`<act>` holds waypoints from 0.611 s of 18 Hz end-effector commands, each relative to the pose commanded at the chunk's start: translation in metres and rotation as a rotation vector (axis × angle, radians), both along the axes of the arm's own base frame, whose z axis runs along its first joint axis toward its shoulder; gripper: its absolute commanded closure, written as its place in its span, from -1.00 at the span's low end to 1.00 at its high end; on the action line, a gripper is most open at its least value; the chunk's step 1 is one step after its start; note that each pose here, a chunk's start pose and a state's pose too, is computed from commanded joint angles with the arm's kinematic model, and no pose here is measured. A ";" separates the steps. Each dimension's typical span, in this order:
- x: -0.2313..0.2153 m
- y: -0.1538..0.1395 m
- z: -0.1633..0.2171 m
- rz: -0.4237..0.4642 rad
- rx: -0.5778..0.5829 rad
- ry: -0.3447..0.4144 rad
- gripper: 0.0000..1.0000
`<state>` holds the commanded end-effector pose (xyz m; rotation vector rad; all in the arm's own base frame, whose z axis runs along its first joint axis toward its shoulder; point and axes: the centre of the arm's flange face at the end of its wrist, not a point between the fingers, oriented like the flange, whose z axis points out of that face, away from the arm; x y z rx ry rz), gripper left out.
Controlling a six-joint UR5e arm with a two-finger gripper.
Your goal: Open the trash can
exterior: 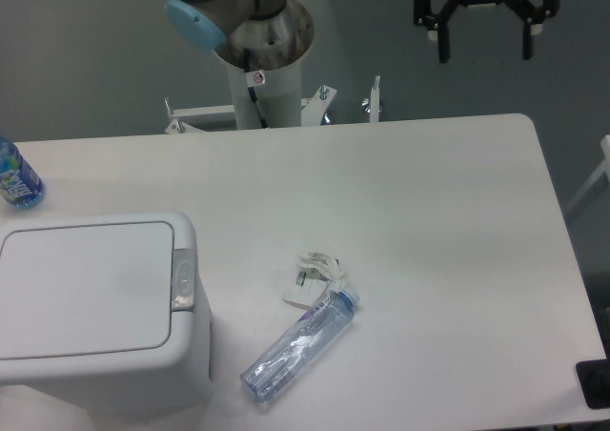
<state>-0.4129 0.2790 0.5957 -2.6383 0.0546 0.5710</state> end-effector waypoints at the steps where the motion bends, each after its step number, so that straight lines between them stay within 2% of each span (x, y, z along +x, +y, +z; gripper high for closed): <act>1: 0.000 0.000 0.000 -0.001 0.001 -0.002 -1.00; 4: -0.003 0.003 -0.001 0.009 0.011 -0.015 -1.00; 6: -0.003 0.007 -0.003 0.071 0.042 -0.056 -1.00; 8: -0.002 0.028 -0.010 0.131 0.082 -0.121 -1.00; 11: 0.000 0.063 -0.020 0.207 0.145 -0.181 -1.00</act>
